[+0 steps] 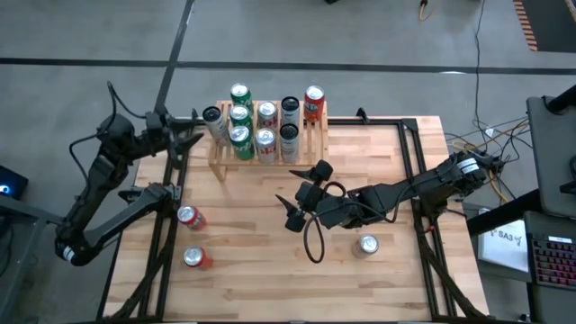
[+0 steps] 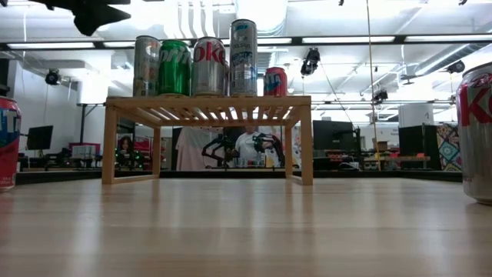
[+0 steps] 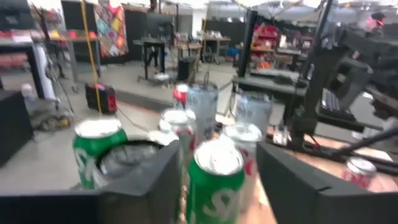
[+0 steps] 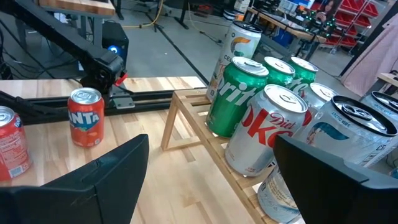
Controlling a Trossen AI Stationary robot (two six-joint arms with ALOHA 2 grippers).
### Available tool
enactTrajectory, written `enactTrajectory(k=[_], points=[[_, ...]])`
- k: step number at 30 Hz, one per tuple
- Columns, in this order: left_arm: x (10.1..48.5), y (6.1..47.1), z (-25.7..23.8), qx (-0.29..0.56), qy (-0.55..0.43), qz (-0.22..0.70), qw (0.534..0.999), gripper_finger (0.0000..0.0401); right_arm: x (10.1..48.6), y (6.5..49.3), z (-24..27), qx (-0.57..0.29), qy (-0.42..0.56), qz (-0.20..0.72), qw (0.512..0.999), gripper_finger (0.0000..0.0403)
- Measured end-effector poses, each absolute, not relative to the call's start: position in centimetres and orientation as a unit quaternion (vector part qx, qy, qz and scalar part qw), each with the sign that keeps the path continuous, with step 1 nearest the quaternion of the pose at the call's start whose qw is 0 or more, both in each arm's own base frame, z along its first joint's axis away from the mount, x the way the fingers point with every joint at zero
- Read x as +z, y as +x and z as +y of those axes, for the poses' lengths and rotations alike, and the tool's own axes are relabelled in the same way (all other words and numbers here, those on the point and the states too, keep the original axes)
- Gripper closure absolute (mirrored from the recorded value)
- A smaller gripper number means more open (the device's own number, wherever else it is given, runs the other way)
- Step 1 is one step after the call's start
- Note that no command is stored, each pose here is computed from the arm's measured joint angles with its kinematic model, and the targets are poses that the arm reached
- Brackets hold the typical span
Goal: Place canned beverage on shelf
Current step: Put the yellow soda can on the shelf
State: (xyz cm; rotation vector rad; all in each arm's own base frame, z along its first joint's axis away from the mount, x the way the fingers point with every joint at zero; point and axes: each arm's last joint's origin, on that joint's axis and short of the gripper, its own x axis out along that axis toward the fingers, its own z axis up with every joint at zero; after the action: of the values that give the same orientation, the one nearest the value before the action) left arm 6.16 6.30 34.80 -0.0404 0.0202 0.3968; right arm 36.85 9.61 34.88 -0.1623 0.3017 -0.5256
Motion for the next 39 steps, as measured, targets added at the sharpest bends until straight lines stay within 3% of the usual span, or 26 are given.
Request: enactTrajectory(k=[10,19,39], points=[[32.0,7.0,7.2,0.185,-0.066,0.066,0.978,0.0391,34.9,36.9,9.6,-0.257,-0.079,0.148,0.952,0.0071],[31.3,7.8,9.0,0.26,-0.079,0.1,0.957,0.0399,34.9,36.9,9.6,-0.257,-0.079,0.148,0.952,0.0071],[32.1,7.3,8.6,0.298,-0.083,0.078,0.948,0.0401,34.8,36.8,9.6,-0.257,-0.082,0.152,0.951,0.0071]])
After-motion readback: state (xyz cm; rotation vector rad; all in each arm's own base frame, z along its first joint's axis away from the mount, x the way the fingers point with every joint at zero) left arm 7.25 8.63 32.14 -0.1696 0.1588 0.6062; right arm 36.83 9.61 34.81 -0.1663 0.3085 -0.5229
